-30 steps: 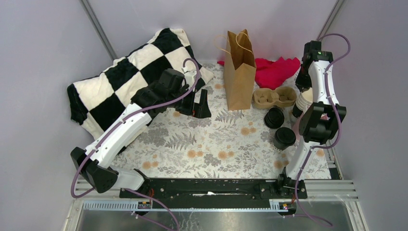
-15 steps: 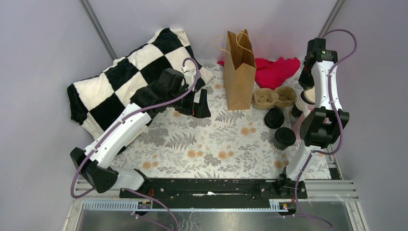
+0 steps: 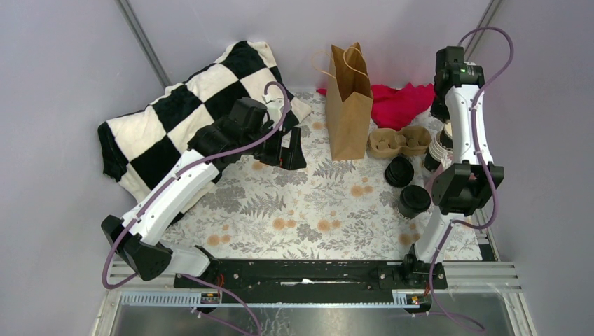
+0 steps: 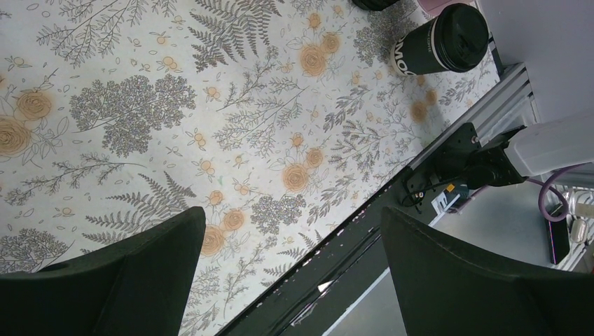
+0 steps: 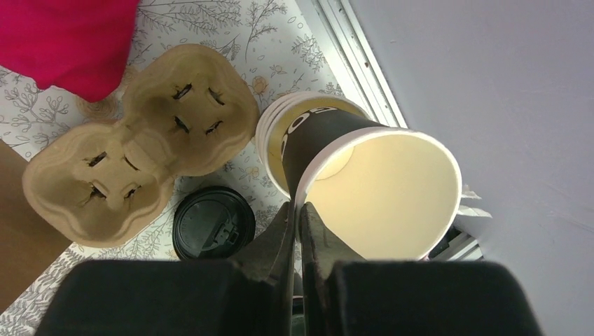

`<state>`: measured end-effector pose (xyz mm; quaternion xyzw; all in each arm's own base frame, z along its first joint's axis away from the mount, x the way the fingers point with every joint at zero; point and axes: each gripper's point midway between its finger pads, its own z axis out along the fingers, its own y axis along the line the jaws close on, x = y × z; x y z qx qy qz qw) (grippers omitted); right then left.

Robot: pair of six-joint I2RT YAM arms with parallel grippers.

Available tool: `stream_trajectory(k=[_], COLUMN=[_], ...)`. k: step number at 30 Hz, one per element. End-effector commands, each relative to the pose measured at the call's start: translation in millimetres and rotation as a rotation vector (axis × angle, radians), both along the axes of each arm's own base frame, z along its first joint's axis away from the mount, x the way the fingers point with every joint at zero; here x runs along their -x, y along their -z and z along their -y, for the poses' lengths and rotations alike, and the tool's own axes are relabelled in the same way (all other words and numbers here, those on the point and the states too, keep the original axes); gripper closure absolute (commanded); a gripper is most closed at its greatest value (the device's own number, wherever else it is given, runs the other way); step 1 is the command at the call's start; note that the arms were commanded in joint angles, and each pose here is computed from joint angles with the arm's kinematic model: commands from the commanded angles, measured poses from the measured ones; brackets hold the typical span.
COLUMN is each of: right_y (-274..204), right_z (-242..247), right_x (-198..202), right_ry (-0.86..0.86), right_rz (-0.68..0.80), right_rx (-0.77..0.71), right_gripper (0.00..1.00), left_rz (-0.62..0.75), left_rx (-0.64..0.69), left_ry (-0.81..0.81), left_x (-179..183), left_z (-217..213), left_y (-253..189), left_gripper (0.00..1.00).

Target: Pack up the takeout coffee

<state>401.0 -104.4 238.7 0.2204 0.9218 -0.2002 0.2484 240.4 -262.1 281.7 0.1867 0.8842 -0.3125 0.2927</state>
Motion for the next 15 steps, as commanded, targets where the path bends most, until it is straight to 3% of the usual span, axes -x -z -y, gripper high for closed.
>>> stream_trajectory(k=[1,7,11,15], right_y=[-55,-83,-112,-116], right_z=[4,-7,-29,-107], right_x=[18,30,36,39], right_ry=[0.034,0.015,-0.033,-0.259], right_rz=[0.110,0.165,0.242,0.262], right_rx=[0.064,0.062,0.026,-0.055], right_gripper=[1.00,1.00,1.00,1.00], left_rz=[0.044,0.013,-0.048,-0.059], left_rx=[0.030,0.057,0.142,0.201], left_ry=[-0.007,-0.018,-0.028,-0.057], left_x=[-8,-2,5,8], left_z=[3,3,6,4], left_y=[-17,-16,-23,-29], left_gripper=[0.01,0.01,0.01,0.01])
